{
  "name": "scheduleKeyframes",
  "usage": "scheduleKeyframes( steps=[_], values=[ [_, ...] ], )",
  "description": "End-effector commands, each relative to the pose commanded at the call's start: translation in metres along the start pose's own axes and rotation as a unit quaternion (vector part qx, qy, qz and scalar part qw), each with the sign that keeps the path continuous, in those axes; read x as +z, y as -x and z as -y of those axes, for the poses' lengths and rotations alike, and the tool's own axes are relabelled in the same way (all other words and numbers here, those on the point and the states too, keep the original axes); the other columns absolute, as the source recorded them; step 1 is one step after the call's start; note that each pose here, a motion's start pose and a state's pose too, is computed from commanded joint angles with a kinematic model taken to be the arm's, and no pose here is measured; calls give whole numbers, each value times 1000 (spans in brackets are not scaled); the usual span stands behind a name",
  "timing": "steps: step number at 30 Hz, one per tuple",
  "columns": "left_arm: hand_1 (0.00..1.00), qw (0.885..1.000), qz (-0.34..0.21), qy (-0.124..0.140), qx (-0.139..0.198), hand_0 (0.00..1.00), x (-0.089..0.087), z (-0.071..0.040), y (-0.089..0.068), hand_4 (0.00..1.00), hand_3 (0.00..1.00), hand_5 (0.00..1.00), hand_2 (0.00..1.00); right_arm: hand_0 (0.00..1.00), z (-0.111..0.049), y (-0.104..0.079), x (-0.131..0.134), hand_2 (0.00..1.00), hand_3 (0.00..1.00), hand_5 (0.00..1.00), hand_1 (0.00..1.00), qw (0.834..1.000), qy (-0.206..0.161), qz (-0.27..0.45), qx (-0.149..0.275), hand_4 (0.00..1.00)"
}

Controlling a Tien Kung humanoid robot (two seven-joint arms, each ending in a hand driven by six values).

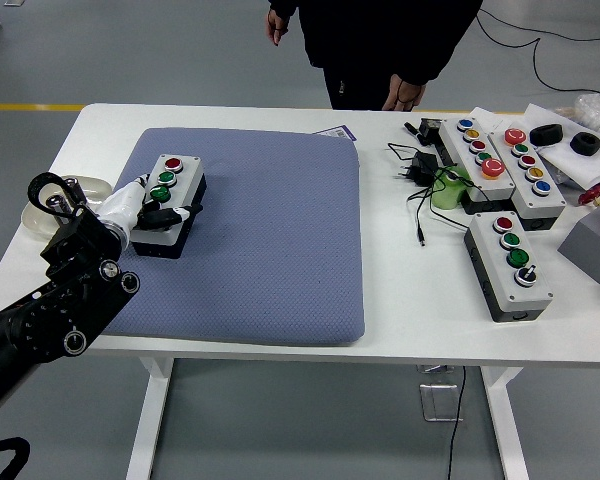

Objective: Pick up the button,place it on the desk,press the button,press the button

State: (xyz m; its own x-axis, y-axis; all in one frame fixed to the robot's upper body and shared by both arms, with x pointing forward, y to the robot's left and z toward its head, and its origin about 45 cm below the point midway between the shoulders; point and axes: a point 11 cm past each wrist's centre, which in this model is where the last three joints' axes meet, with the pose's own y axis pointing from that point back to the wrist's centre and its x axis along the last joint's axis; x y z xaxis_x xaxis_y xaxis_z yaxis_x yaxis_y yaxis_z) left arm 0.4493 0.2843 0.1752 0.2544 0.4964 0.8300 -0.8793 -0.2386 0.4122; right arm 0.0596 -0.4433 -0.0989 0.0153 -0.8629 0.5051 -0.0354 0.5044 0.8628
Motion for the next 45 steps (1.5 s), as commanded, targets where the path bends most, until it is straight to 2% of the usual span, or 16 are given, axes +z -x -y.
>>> scheduleKeyframes(
  steps=[7,11,16,17,21,22,28,29,33,34,38,39,40,45],
  values=[
    [998,997,68,-26,1,998,-2,4,-3,998,998,729,998,752,0,0,0,718,586,141,707,1000,0,0,0,184],
    [998,995,90,-40,13,974,-2,4,-8,998,998,731,998,752,0,0,-1,718,586,140,707,1000,-1,2,-1,184],
    [998,993,112,-38,20,974,4,6,-14,998,998,731,998,752,0,0,-2,718,586,140,707,1000,-2,3,0,184],
    [914,992,117,-39,18,782,4,6,-15,998,840,698,987,752,0,0,-3,718,586,141,707,1000,-2,3,0,184],
    [914,988,145,-45,7,782,3,8,-16,998,840,698,987,752,0,-1,-3,718,586,141,707,1000,-3,3,0,184],
    [756,987,151,-47,5,624,3,8,-16,998,663,629,818,752,0,-1,-3,718,586,141,707,1000,-3,3,1,184],
    [756,985,164,-50,6,624,2,10,-18,998,663,629,818,752,0,-2,-3,718,586,141,707,1000,-3,3,1,184],
    [558,985,166,-51,8,382,2,10,-19,988,534,567,607,752,0,-2,-3,718,586,141,707,1000,-3,3,1,184],
    [558,985,166,-52,17,382,0,10,-21,988,534,567,607,752,0,-2,-3,718,586,141,707,1000,-3,4,1,184],
    [355,984,166,-51,22,186,1,10,-22,973,394,541,375,752,0,-2,-3,717,586,141,707,1000,-3,4,1,184],
    [355,986,158,-43,34,186,3,10,-25,973,394,541,375,752,0,-1,-4,717,586,141,707,1000,-3,3,1,184],
    [355,987,155,-34,35,186,4,10,-25,973,394,541,375,752,0,-2,-4,717,586,141,707,1000,-3,3,1,184],
    [250,987,153,-23,35,121,6,10,-24,922,343,491,305,752,0,-2,-4,717,586,141,707,1000,-3,3,1,184],
    [250,986,161,11,38,121,9,11,-22,922,343,491,305,752,0,-2,-4,717,586,141,707,1000,-3,4,1,184]
  ],
)
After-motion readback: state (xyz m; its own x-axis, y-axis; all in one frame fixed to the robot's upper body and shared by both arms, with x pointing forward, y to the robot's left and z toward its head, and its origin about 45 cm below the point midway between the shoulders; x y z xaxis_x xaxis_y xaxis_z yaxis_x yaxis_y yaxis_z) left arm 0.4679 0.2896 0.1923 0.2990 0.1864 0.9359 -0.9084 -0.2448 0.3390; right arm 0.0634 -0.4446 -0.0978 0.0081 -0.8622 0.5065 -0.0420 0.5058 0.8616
